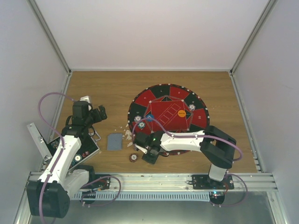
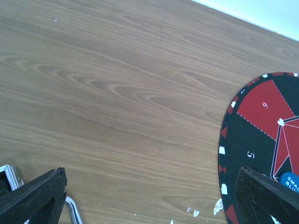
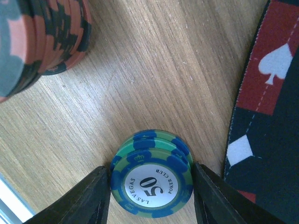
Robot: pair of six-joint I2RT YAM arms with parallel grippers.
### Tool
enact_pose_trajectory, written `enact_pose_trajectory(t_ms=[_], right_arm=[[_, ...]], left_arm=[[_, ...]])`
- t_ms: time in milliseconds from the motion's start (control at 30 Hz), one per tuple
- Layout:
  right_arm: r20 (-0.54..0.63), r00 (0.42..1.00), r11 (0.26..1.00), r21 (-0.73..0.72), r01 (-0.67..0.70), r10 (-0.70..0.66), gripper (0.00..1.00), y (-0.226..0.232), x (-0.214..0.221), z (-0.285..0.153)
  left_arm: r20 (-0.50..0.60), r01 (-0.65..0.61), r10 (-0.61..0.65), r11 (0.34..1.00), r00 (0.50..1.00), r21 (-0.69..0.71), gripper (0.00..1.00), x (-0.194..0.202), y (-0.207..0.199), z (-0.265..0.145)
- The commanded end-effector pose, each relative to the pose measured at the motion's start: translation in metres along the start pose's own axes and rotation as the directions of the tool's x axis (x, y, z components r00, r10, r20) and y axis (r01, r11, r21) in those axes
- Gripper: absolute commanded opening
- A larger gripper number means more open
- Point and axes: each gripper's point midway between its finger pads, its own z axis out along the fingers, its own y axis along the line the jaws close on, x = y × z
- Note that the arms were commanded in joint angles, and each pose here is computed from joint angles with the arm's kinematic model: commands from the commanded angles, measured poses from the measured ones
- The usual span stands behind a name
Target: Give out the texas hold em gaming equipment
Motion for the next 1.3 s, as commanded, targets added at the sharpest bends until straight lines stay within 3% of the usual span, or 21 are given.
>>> enact_pose_trajectory(t_ms=[0, 167, 633, 1033, 1267], right_arm=[[-0.066, 0.998, 1.0, -0.023, 0.011, -0.013, 0.49, 0.006, 0.014, 0.023], [-0.096, 0.995, 1.0, -0.024, 0.006, -0.009, 0.51, 0.005, 0.023, 0.031], [-0.11, 0.994, 1.0, 0.012, -0.006, 0.007, 0.26, -0.001, 0.023, 0.034], [-0.016, 0.998, 0.998, 0.015, -0.056, 0.056, 0.25, -0.012, -0.01, -0.019], [-0.009, 0.998, 0.998, -0.019, -0.062, 0.061, 0.25, -0.008, -0.012, -0.023]], left_arm=[[0.018, 0.005, -0.005, 1.0, 1.0, 0.006, 0.99, -0.001, 0.0, -0.002], [0.014, 0.007, -0.007, 1.0, 1.0, 0.006, 0.99, 0.0, 0.0, -0.001], [0.017, 0.003, -0.003, 1.0, 1.0, -0.001, 0.99, -0.002, 0.001, -0.001], [0.02, 0.005, -0.005, 1.0, 1.0, -0.01, 0.99, -0.002, 0.002, 0.0], [0.015, 0.008, -0.008, 1.0, 1.0, -0.013, 0.99, 0.0, 0.003, 0.001]])
